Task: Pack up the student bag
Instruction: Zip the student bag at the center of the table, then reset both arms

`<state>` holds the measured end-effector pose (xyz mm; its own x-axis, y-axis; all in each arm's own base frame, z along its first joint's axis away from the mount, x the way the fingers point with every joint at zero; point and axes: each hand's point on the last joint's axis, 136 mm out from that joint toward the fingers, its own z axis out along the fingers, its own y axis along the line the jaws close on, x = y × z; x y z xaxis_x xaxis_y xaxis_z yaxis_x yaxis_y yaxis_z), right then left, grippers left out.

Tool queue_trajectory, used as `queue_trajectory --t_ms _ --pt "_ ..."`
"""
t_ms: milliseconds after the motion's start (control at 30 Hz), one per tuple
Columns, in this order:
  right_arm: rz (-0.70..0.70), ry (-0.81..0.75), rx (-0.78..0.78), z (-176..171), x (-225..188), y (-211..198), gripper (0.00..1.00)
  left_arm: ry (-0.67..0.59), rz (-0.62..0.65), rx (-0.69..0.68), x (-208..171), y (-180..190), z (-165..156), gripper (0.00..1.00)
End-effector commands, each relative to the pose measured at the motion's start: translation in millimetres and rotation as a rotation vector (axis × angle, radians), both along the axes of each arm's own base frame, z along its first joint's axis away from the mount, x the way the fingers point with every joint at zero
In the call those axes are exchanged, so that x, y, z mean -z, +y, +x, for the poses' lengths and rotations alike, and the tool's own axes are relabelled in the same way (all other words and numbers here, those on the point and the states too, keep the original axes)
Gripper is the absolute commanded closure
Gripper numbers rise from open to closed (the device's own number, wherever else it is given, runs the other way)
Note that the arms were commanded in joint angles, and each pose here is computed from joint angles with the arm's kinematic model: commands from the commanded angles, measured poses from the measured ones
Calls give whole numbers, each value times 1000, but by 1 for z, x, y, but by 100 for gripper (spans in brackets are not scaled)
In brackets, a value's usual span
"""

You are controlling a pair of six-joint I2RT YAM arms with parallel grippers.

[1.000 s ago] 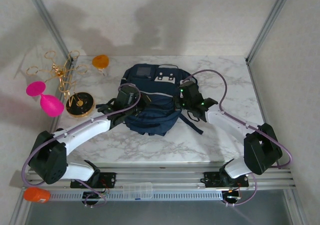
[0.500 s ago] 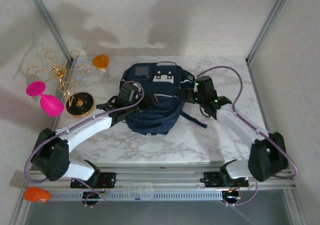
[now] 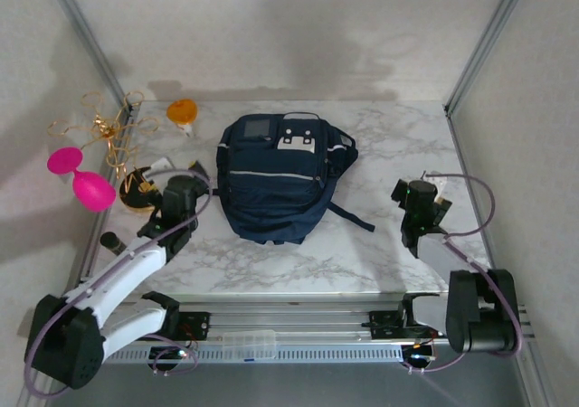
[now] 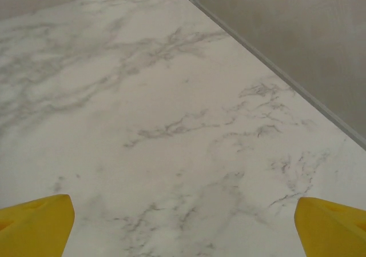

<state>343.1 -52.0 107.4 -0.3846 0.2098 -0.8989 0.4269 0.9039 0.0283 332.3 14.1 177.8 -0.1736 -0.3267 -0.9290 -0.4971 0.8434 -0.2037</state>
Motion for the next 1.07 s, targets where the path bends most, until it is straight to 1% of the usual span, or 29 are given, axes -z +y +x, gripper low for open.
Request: queue_trajectory --t_ms 0,67,100,167,200,267,333,367,433,533,567,600,1033 --pt "-65 -311 -95 24 -55 7 1 -106 199 -132 -3 36 -9 0" --pt "-43 -335 -153 29 -49 15 1 -146 196 -46 8 31 -4 0" --pt "-55 -331 -192 32 -45 21 1 -163 199 -9 13 27 -2 1" --pt "-63 -340 -248 36 -41 29 1 -180 213 20 18 24 1 0" --pt "-65 -348 -290 35 -40 36 1 -197 216 54 20 20 4 1" --pt "-73 -374 -351 22 -30 45 1 -200 225 121 19 11 12 0" --pt "-87 -387 -401 23 -25 53 1 -233 206 167 19 7 16 0" --pt "-67 -309 -387 31 -14 50 1 -240 203 187 23 6 18 0" --pt "-69 -342 -368 30 -19 46 1 -230 194 208 32 4 23 1" --pt "-71 -337 -367 30 -18 47 1 -201 153 200 43 13 34 1" --pt "-69 -332 -367 31 -18 47 1 -180 131 217 47 15 37 1" --pt "-71 -338 -369 30 -18 47 1 -197 132 219 45 15 36 1" --pt "-69 -333 -376 31 -18 48 1 -191 133 219 46 14 36 1"
